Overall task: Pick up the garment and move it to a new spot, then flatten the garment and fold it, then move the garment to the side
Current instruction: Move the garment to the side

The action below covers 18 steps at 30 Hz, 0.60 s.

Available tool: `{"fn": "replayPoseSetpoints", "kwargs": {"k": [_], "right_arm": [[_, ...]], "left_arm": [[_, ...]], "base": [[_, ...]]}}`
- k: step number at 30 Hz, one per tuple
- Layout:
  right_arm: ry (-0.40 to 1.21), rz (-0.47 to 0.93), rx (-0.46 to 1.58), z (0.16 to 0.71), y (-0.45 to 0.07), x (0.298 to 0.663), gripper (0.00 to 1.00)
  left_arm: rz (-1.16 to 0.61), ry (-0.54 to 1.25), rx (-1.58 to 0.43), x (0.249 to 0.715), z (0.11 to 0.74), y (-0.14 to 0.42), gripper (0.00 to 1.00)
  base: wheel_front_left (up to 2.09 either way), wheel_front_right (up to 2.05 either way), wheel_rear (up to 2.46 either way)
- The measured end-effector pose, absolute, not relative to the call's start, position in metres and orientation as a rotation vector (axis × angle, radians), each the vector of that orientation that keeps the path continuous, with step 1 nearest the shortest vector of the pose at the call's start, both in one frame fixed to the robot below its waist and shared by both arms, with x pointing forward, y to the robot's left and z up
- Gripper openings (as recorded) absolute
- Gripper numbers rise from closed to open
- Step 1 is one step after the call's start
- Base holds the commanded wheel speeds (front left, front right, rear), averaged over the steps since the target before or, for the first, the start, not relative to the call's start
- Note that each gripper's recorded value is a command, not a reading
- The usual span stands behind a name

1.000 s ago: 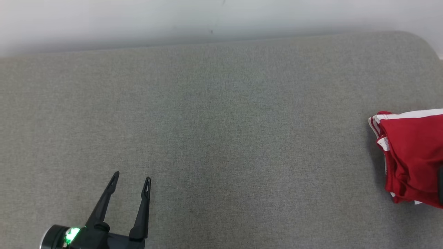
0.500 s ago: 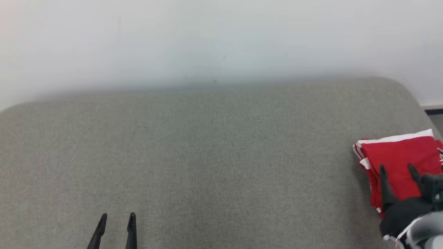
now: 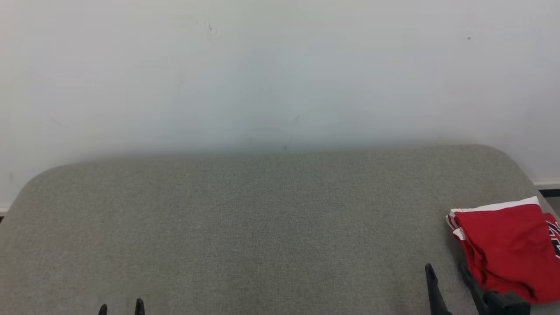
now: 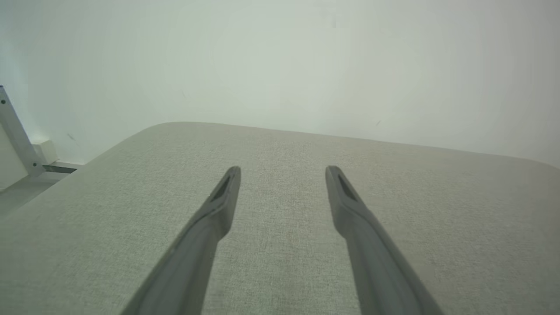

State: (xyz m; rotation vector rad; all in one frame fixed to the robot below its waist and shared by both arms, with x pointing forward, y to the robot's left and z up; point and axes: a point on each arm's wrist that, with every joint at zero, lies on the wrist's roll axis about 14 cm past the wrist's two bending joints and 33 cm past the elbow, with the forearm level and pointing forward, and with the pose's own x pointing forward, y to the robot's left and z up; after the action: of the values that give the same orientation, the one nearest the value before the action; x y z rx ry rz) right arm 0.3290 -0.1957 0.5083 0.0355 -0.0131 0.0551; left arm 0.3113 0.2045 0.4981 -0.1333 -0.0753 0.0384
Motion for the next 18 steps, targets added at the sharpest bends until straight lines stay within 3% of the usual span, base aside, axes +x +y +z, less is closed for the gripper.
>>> {"fn": "replayPoseSetpoints", "kwargs": {"k": [18], "right_arm": [[0.023, 0.090, 0.066, 0.486, -0.173, 0.320, 1.00]], "left_arm": [[0.070, -0.059, -0.118, 0.284, 0.488, 0.217, 1.00]], "base": [[0.00, 0.00, 0.00]]}}
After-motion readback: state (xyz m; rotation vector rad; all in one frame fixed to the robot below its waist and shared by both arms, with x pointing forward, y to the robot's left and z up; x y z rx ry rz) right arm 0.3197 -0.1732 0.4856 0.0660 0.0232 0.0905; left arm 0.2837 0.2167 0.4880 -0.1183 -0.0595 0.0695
